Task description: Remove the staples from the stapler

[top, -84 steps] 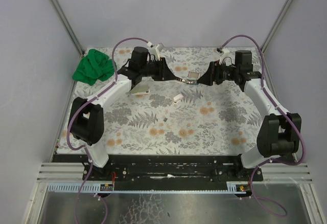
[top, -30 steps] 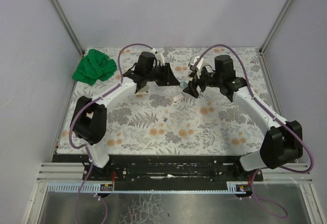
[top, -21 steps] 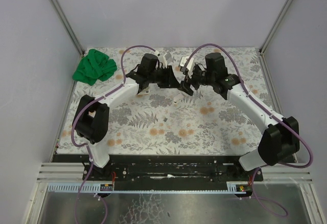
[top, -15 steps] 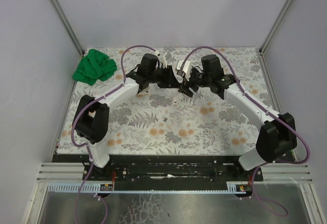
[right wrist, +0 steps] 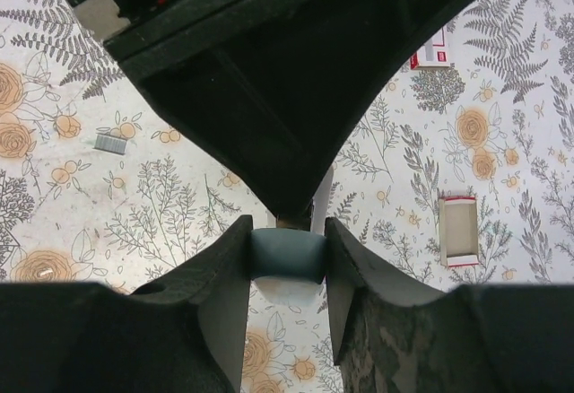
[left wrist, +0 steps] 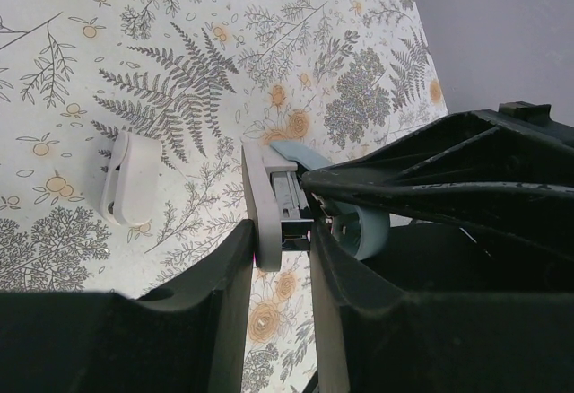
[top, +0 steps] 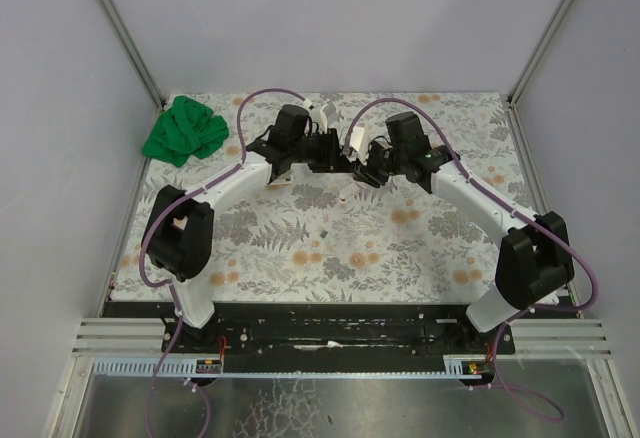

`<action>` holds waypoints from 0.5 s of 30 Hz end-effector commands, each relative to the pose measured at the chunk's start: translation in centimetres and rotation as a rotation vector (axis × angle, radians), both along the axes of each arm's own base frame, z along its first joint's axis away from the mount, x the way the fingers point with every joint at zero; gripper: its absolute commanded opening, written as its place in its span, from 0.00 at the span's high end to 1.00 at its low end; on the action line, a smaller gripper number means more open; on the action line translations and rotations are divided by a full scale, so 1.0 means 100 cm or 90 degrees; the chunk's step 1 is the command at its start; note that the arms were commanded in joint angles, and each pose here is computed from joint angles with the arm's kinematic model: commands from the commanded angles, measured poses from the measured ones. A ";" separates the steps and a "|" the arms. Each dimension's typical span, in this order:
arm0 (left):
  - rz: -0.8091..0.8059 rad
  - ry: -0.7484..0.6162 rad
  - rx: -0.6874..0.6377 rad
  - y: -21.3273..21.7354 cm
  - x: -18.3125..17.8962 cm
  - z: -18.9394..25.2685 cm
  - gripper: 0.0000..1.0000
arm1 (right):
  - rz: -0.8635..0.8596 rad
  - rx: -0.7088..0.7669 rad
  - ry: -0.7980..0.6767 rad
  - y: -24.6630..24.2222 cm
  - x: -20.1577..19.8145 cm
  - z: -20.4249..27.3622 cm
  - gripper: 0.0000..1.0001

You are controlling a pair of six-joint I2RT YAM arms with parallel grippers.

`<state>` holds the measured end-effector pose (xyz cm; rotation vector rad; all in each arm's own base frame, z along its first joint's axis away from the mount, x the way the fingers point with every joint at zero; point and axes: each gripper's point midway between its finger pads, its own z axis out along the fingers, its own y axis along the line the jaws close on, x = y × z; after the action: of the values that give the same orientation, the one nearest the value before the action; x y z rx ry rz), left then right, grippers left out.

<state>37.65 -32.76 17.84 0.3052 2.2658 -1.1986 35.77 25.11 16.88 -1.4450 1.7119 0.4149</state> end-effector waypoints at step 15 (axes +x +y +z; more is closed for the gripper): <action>0.018 0.019 0.018 0.043 0.035 -0.030 0.33 | 0.051 0.158 -0.122 -0.011 -0.055 0.112 1.00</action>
<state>40.32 -29.16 15.84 0.2493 2.2930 -1.2205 31.45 23.43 24.62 -1.3686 1.4867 0.3888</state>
